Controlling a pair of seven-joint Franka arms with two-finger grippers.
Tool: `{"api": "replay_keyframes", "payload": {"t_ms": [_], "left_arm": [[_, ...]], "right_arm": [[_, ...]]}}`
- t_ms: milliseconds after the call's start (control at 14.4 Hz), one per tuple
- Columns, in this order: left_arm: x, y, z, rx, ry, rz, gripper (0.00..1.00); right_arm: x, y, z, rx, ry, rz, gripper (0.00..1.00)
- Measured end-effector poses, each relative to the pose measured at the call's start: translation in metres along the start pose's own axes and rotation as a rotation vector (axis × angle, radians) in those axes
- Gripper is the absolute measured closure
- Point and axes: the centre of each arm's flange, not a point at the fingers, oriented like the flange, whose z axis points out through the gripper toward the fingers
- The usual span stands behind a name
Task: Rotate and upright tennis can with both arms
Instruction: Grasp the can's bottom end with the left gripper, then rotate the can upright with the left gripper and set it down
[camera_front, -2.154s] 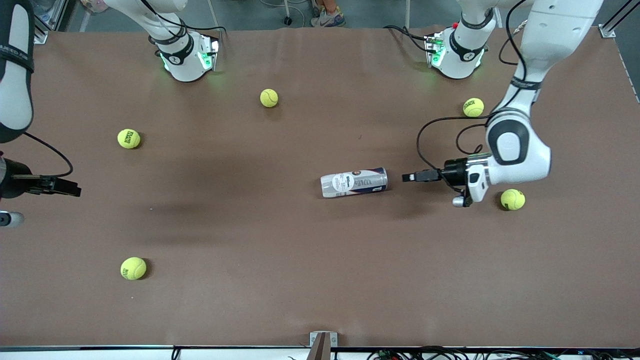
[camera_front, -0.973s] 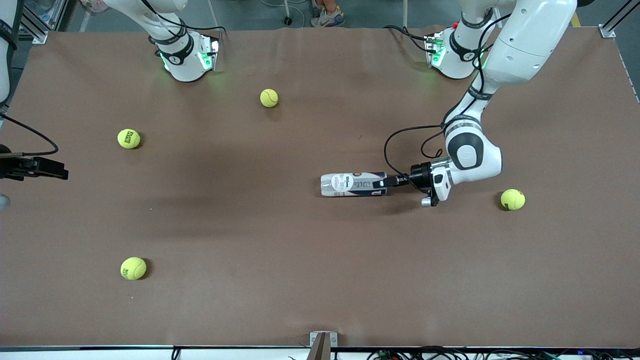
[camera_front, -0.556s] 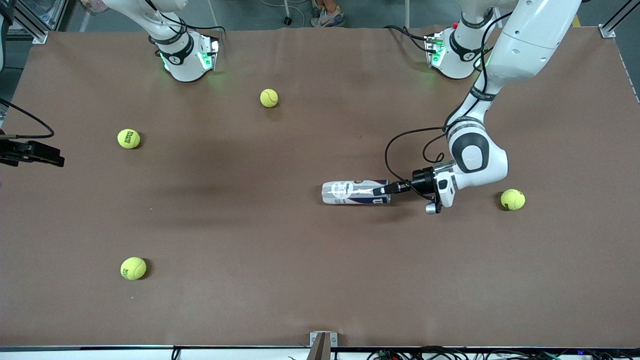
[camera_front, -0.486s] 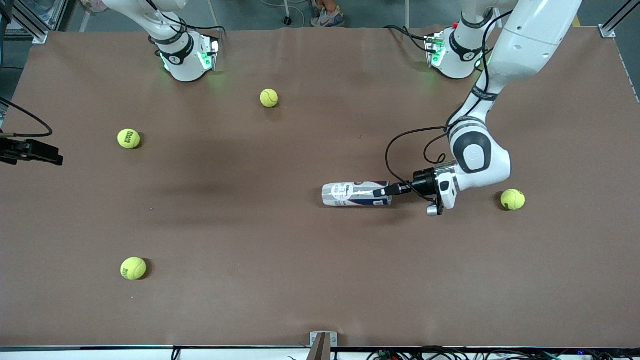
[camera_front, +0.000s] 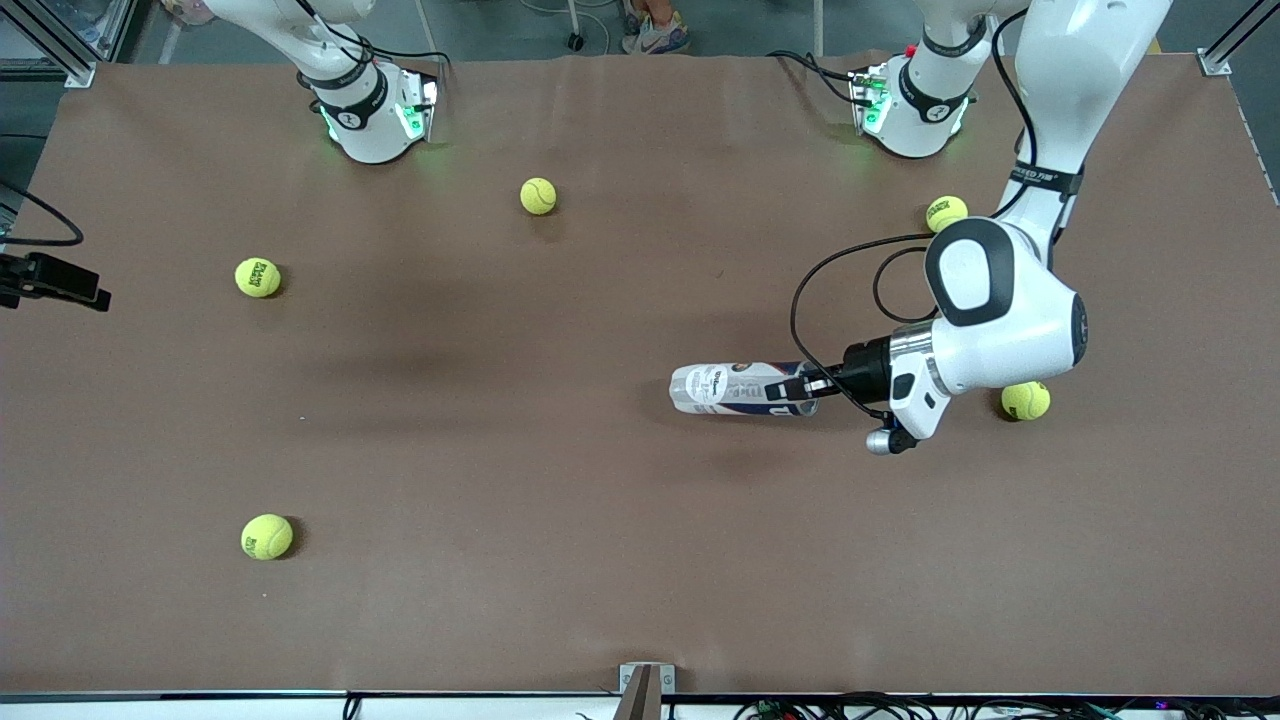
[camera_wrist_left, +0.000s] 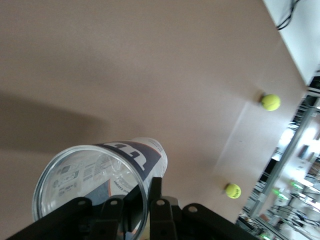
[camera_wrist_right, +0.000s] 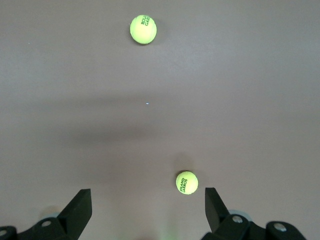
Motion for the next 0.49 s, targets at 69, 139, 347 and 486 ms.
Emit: {"api": "replay_keyframes", "payload": {"t_ms": [69,139,347,486], "left_arm": [[-0.006,0.016,-0.004,0.065,0.003,-0.007,0.94],[-0.014,0.033,-0.007,0.136,0.013,-0.014,0.94],[-0.048,0.088,-0.001,0.325,0.11,-0.037,0.94],[-0.083,0.125,0.018,0.421,0.192,-0.037,0.94]], "right_arm": [[-0.006,0.0,-0.003,0.002,0.003,0.0,0.0],[-0.013,0.001,-0.006,0.005,0.007,0.0,0.0],[-0.034,0.003,-0.012,0.013,0.022,0.001,0.0],[-0.048,0.003,-0.014,0.018,0.038,0.0,0.0]]}}
